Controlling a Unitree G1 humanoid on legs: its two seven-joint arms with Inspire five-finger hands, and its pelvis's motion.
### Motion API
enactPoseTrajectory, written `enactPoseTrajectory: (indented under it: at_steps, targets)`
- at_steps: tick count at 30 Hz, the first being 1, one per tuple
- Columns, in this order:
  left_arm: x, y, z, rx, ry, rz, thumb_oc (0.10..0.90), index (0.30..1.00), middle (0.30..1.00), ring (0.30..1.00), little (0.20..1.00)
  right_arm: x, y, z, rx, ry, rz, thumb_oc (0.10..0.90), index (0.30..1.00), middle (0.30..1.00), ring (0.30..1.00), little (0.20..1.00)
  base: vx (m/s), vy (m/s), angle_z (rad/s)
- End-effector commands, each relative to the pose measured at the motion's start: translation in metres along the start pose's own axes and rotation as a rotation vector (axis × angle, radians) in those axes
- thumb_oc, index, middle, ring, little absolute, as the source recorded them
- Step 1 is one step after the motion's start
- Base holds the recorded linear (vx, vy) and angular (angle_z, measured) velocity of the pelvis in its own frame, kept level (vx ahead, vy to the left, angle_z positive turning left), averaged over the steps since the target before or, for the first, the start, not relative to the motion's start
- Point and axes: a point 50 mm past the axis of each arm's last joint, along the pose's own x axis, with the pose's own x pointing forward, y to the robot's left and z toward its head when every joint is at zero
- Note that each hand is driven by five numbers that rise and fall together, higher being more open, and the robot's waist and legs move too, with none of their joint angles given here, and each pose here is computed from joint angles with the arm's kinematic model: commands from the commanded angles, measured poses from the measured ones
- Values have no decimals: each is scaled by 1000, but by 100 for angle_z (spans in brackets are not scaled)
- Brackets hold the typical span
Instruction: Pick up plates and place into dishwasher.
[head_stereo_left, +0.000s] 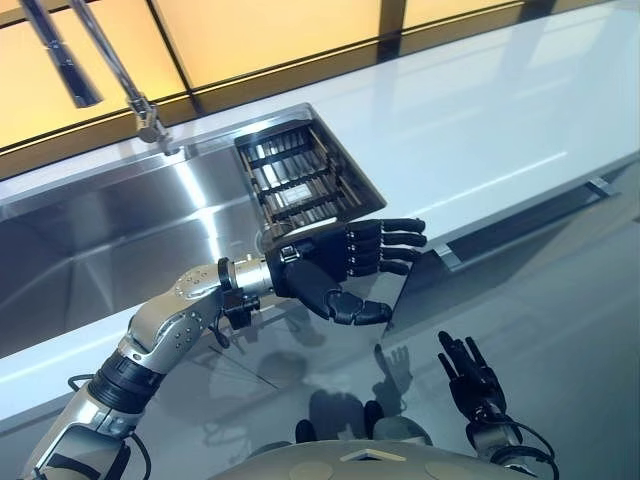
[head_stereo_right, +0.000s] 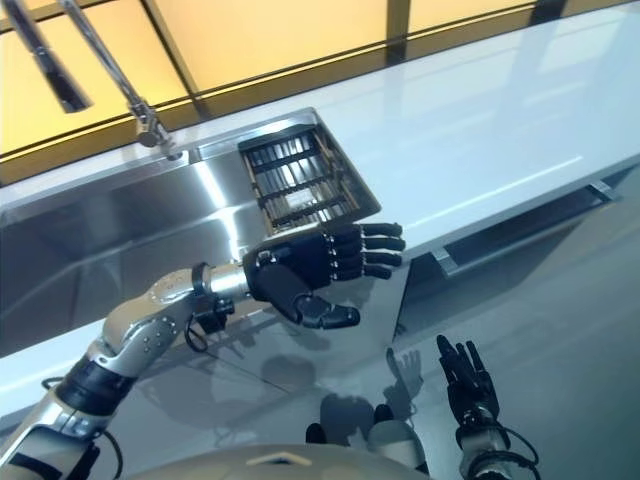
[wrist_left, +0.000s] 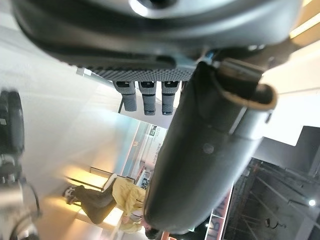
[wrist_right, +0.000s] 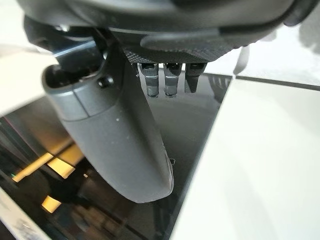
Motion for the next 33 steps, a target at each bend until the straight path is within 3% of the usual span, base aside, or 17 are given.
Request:
enactPoseTrajectory:
  at_steps: [1,5,11,18,28,33]
  targets:
    - [16,-19,53,66,-300,-148,800,900,900,900,900,15,21,21,-39,-64,70,800,900,900,900,900,-16,-43,21]
    - [14,-20,45,36,-290,-175,800,900,900,900,900,15,19,18,-63,-37,66,800,900,900,900,900,-22,-50,14]
    - [25,-29,1,-255,-217,-276,800,900,900,900,900,19,26,19,-126,-1,98,800,900,900,900,900,-65,-91,28]
    - [22,-18,-44,-439,-159,-153,800,900,900,900,900,24,26,27,-140,9,84,800,900,900,900,900,-35,-29,3]
    - [10,-29,-72,-589,-74,-200,800,900,900,900,900,24,18,31,-160,30,49,800,900,900,900,900,-9,-7,0]
    - [-1,-33,-109,-724,54,-177,800,900,900,900,900,24,18,33,-206,48,64,800,900,900,900,900,7,-7,0]
